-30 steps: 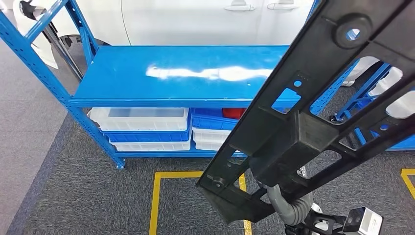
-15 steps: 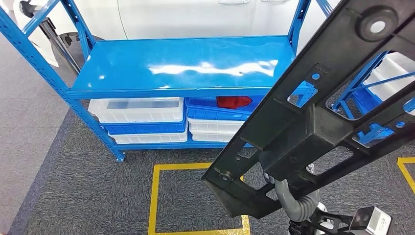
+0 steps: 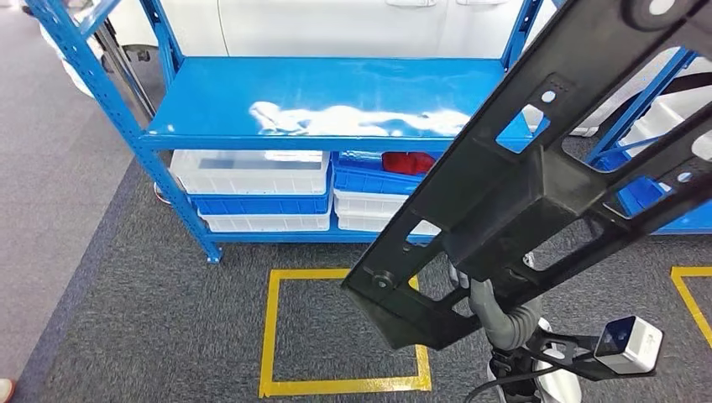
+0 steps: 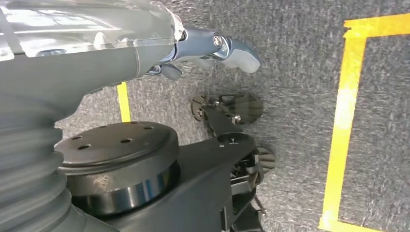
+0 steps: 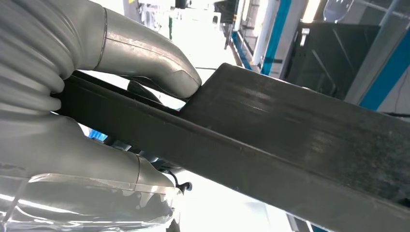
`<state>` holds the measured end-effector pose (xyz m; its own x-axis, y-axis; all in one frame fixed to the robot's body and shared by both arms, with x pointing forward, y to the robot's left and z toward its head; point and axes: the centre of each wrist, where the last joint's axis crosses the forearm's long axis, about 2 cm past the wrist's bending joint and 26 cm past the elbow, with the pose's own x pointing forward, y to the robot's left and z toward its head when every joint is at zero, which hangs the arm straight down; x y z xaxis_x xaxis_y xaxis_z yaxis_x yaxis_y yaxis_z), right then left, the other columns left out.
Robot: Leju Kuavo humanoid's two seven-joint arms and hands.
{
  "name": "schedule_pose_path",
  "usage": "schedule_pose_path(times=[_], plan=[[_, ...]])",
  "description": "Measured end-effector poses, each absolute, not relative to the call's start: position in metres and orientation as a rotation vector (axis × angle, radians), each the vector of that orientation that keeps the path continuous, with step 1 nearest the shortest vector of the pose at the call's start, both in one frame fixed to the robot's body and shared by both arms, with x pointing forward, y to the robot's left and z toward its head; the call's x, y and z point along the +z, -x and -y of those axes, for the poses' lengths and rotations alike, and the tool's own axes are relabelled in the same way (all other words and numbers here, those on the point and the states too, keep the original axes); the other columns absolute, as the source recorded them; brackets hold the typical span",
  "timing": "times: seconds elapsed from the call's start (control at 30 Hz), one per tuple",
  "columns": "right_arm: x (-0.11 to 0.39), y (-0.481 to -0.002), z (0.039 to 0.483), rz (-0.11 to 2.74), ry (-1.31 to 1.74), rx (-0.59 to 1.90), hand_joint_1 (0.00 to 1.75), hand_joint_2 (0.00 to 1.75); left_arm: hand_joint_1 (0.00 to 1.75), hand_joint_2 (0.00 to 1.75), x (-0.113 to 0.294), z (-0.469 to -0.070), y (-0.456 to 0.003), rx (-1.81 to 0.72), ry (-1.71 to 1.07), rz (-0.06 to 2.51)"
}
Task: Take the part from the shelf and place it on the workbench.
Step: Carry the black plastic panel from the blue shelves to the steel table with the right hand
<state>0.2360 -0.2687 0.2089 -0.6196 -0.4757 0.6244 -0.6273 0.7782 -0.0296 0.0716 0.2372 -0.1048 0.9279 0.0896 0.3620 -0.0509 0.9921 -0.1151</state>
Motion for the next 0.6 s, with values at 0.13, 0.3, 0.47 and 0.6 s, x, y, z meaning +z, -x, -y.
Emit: schedule_pose_path(times=[0.13,0.3,0.47,0.6], plan=[[0.2072,-0.2384,0.2686,2.350,-0.819,0.323,1.71,1.75,0.00,1.75,-0.1048,-0.2371,-0.0713,0.073,0.104,0.376],[0.2083,-0.2407,0.2686,2.353,-0.820,0.322,1.71,1.75,0.00,1.75,-0.1047,-0.2361,-0.0713,0.073,0.106,0.376],[0.2080,-0.2424,0.2686,2.353,-0.825,0.317,1.71,1.75,0.00,1.75,-0.1051,-0.2367,-0.0693,0.074,0.103,0.374],[0.2056,-0.2430,0.2685,2.349,-0.832,0.300,1.71,1.75,0.00,1.75,-0.1052,-0.2370,-0.0686,0.082,0.100,0.395]])
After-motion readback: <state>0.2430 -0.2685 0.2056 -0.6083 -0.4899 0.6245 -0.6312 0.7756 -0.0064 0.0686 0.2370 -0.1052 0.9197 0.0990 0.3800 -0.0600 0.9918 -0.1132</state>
